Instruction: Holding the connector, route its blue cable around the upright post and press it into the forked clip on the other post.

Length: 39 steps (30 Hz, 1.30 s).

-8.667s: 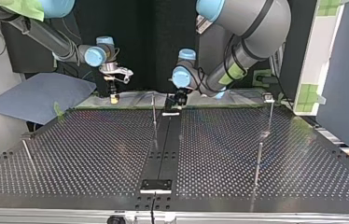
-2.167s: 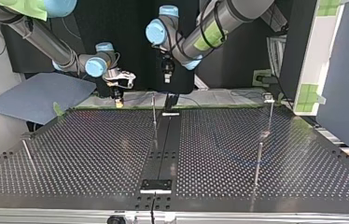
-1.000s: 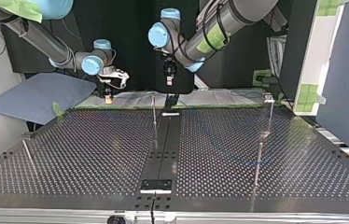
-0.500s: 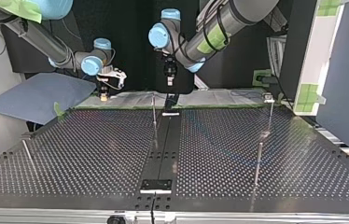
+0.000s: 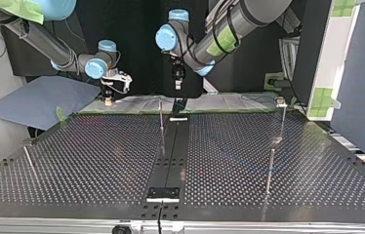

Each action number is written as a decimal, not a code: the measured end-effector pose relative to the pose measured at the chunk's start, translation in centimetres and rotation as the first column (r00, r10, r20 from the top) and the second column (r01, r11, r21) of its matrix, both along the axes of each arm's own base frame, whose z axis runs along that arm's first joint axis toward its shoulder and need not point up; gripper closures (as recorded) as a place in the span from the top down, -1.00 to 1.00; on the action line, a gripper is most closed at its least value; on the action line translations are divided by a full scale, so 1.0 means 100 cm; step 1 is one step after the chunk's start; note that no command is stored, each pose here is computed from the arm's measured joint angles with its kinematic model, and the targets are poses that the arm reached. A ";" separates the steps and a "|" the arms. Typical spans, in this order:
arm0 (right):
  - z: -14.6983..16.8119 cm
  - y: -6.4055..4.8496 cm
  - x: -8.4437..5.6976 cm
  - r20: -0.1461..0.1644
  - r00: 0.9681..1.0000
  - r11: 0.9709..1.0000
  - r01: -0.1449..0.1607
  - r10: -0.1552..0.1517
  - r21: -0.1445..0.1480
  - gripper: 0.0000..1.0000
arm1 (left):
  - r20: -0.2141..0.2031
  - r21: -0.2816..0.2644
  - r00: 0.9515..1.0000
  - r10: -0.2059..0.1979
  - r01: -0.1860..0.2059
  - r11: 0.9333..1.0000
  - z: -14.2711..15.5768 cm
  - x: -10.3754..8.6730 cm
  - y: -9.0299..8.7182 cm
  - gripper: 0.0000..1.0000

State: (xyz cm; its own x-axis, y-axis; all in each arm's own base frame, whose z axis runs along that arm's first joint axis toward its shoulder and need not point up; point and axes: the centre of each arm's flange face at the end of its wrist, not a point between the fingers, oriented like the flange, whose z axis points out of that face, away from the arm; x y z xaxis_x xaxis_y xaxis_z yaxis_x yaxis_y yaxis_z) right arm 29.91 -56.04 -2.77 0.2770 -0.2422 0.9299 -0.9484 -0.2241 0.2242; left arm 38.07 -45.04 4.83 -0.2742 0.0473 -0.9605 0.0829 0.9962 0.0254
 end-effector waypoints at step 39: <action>-0.005 0.044 0.064 -0.034 0.958 0.959 -0.284 0.284 0.014 -1.00 | 0.009 -0.020 0.999 -0.033 0.034 0.999 0.000 0.004 -0.004 1.00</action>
